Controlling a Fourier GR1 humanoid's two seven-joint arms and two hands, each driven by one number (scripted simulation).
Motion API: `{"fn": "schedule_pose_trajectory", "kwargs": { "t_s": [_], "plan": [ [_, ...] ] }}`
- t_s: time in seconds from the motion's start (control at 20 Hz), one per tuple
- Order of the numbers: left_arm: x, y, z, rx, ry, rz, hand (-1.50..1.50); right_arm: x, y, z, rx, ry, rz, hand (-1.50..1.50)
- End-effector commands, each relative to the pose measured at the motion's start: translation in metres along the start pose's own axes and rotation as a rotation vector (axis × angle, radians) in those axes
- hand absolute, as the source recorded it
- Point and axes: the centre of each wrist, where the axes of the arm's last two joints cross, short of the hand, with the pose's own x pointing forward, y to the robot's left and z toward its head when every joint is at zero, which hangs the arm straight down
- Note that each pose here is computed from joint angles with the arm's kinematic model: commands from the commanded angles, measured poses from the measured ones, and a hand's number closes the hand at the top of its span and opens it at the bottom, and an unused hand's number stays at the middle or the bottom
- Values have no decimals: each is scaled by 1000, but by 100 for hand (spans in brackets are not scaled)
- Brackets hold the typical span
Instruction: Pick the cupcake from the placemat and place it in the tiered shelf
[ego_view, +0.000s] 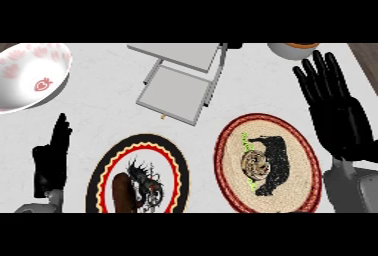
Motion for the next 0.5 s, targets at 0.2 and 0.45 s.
{"fn": "schedule_pose_trajectory", "kwargs": {
  "t_s": [0.2,0.45],
  "plan": [
    [-9,-9,9,-160,209,104,0,42,-82,41,-205,87,474,150],
    [-8,-4,11,-264,279,150,0,13,-132,116,-451,536,706,150]
  ]
}}
